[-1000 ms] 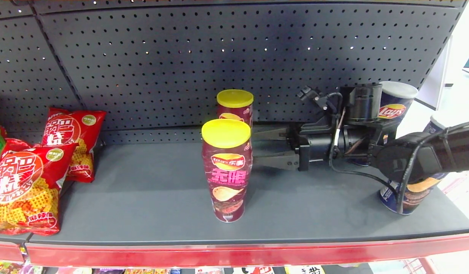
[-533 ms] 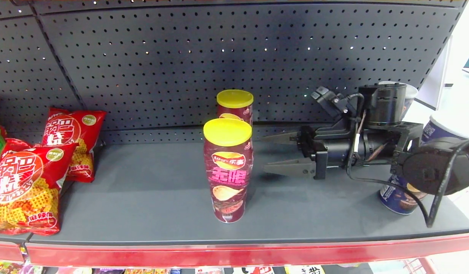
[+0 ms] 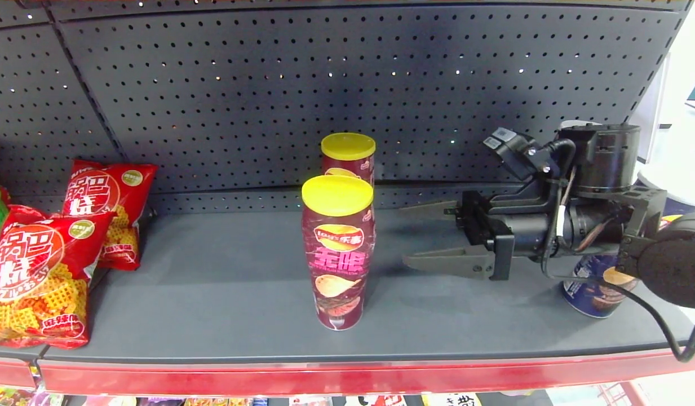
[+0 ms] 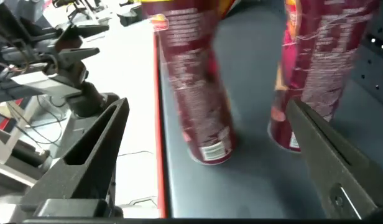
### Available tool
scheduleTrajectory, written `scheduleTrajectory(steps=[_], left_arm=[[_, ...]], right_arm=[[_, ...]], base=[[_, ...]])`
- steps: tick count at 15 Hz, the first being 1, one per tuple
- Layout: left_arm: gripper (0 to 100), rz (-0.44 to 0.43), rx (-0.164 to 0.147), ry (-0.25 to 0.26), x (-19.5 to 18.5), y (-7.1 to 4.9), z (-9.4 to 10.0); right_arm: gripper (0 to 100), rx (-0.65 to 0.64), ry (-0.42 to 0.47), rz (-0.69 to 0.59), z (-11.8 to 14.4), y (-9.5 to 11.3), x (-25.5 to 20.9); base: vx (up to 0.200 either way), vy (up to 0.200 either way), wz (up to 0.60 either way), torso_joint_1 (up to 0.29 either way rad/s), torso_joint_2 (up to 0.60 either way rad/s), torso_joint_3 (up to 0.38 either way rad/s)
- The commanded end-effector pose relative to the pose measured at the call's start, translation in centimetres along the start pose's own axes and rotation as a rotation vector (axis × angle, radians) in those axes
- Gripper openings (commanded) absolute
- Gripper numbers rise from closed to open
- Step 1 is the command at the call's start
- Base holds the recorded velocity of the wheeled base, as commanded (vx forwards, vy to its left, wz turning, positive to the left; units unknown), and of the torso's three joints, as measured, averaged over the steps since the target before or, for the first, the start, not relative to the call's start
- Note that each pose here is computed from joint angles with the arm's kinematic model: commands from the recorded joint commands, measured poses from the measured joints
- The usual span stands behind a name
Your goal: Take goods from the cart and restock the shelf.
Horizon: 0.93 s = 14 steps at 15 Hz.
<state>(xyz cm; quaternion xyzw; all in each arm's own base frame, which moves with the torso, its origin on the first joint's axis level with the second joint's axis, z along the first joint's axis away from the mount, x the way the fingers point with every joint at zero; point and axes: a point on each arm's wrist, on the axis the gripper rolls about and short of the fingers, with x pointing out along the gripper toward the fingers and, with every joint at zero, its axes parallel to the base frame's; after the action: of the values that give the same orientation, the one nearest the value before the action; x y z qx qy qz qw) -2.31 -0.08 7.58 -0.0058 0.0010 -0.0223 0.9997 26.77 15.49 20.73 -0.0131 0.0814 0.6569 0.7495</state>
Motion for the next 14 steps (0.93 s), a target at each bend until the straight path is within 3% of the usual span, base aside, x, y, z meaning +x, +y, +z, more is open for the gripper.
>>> scheduleTrajectory(steps=[1, 14], left_arm=[[100, 0.0, -0.001, 0.001, 0.0, 0.0, 0.0], [100, 0.0, -0.001, 0.001, 0.0, 0.0, 0.0]], right_arm=[[100, -0.01, -0.005, 0.012, 0.3, 0.9, -0.2], [100, -0.025, 0.023, 0.107, 0.3, 3.2, 4.7]], base=[[0.0, 0.0, 0.0, 0.0, 0.0, 0.0], [0.0, 0.0, 0.0, 0.0, 0.0, 0.0]])
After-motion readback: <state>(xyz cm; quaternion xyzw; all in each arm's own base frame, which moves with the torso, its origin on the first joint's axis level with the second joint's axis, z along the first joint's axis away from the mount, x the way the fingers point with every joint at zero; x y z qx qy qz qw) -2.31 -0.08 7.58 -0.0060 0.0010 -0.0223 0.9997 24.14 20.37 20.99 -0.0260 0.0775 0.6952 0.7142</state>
